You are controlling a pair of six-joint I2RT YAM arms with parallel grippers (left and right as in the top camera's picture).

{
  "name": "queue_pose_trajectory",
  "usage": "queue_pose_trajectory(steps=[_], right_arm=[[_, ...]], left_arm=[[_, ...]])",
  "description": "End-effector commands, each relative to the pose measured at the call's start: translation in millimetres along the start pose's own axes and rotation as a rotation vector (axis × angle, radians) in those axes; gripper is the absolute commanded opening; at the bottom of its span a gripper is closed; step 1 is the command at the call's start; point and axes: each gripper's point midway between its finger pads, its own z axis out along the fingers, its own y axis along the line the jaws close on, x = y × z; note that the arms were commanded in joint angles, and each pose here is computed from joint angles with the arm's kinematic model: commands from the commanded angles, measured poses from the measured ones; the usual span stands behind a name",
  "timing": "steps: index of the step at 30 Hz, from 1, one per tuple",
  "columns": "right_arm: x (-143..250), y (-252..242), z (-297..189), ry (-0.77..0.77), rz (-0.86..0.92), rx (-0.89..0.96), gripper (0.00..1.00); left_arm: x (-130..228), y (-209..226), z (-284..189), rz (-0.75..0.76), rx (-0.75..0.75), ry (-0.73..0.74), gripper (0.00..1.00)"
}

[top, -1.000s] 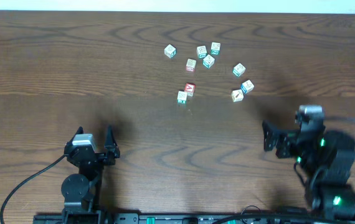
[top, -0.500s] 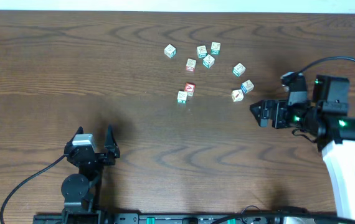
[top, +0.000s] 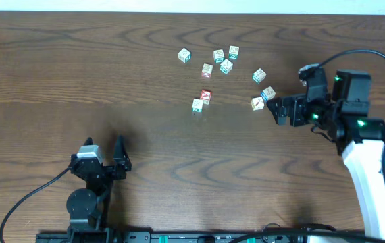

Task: Lift 5 blocks
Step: 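Reach right gripper to the cream umbrella-picture block and grasp it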

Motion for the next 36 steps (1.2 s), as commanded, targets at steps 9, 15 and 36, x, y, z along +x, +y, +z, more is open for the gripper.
queue_pose_trajectory(steps=[9,15,36], right_arm=[[-9.5,-34.4,49.3,0.133,0.098,0.104,0.99],[-19.4,-53.4,57.2,0.221,0.181,0.194,0.99],[-6.4,-61.0,126.3,0.366,0.369,0.174,0.97]], left_arm=[[17.5,-9.7,20.8,-0.040,0.016,0.279,0.80],[22.3,-36.9,53.5,-0.068,0.120,0.507,0.80],[60.1,-116.6,92.2,0.139,0.399,0.698,0.80]])
